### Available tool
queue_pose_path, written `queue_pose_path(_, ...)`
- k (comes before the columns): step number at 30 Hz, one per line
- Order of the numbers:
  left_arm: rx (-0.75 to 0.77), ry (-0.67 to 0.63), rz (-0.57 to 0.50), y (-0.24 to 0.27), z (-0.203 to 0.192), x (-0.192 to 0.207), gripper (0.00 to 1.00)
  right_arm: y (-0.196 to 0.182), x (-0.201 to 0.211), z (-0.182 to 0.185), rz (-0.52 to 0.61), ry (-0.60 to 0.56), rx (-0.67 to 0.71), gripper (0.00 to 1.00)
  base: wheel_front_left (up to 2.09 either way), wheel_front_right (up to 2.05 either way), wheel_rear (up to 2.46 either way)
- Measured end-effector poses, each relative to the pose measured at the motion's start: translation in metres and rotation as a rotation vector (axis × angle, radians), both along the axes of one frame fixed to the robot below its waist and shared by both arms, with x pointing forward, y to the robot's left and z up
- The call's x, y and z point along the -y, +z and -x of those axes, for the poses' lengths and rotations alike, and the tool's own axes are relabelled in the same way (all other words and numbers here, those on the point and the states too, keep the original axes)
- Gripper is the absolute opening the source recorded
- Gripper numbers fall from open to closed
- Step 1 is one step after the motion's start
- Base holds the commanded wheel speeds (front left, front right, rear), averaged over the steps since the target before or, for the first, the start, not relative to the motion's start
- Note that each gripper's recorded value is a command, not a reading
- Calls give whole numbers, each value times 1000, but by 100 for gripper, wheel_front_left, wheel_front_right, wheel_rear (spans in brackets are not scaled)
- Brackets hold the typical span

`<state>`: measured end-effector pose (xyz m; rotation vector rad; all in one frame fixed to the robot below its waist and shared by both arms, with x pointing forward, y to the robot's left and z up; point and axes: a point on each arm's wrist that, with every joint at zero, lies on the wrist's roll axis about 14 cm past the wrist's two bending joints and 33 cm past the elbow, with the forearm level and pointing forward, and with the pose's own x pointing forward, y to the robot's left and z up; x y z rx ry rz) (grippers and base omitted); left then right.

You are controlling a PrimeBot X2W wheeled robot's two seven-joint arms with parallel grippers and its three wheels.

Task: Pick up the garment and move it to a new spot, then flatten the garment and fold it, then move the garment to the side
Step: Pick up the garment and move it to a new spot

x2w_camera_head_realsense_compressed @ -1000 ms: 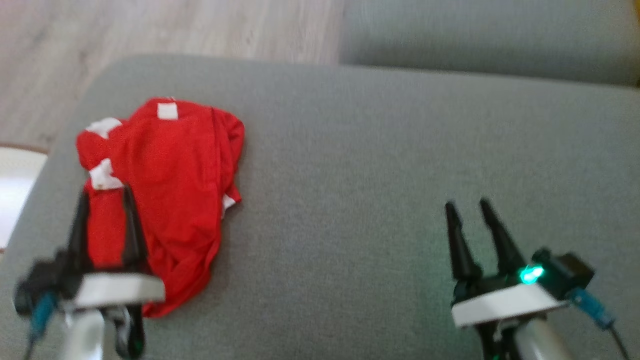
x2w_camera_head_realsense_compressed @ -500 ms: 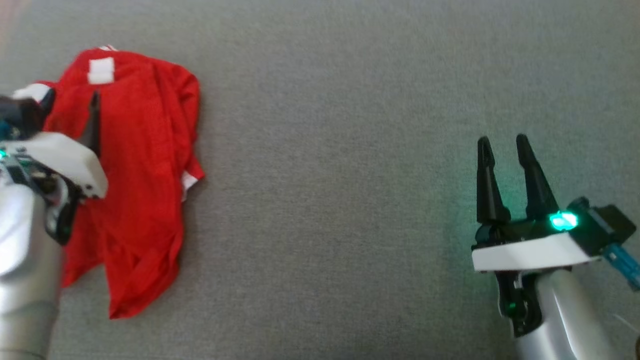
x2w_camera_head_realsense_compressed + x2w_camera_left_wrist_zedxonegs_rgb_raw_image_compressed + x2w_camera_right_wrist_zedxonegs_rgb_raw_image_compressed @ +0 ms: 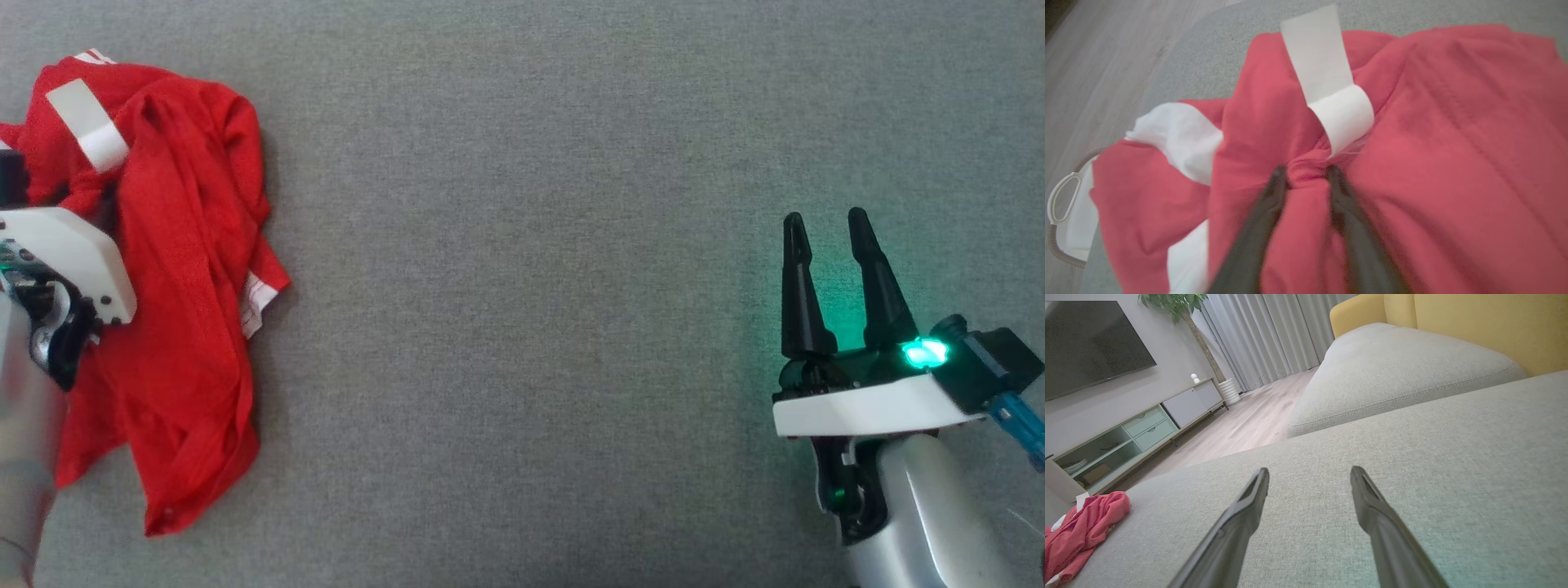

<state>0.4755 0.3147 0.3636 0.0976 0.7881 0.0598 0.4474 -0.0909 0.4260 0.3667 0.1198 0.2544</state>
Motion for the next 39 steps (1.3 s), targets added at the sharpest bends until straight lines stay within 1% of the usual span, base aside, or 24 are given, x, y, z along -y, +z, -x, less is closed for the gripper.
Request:
queue_pose_path(5,-11,16,9,-1,7,-2,0,4,-2,0,1,4,10,100,0,0,0)
queue_pose_path(8,61,17,6,11,4,-4,0,10,-4,0,0,10,24,100,0,0,0)
queue_pose_path(10,141,22,11,26,-1,-6,0,16,-5,1,-1,13,38,100,0,0,0)
queue_pose_path(11,233,21,14,45,-9,-6,0,22,-6,2,-1,15,52,100,0,0,0)
queue_pose_path(13,344,16,24,71,-18,-4,0,29,-6,4,-2,17,67,100,0,0,0)
queue_pose_path(16,571,-26,39,124,-35,8,0,38,-7,8,-12,16,84,100,0,0,0)
queue_pose_path(18,687,-39,74,157,-41,17,0,45,-8,11,-19,18,97,100,0,0,0)
queue_pose_path(23,882,-94,122,223,-40,37,0,54,-9,26,-40,21,105,100,0,0,0)
queue_pose_path(28,1029,-175,150,276,-30,62,0,65,-11,37,-55,28,124,100,0,0,0)
queue_pose_path(30,1064,-203,165,287,-25,74,0,72,-9,40,-62,21,138,100,0,0,0)
queue_pose_path(32,1063,-234,191,289,-21,91,0,77,-5,43,-68,9,151,100,0,0,0)
queue_pose_path(35,1035,-264,297,283,-18,124,0,83,3,47,-72,-11,163,100,0,0,0)
queue_pose_path(39,1005,-339,368,278,-16,170,0,86,12,54,-67,-37,172,100,0,0,0)
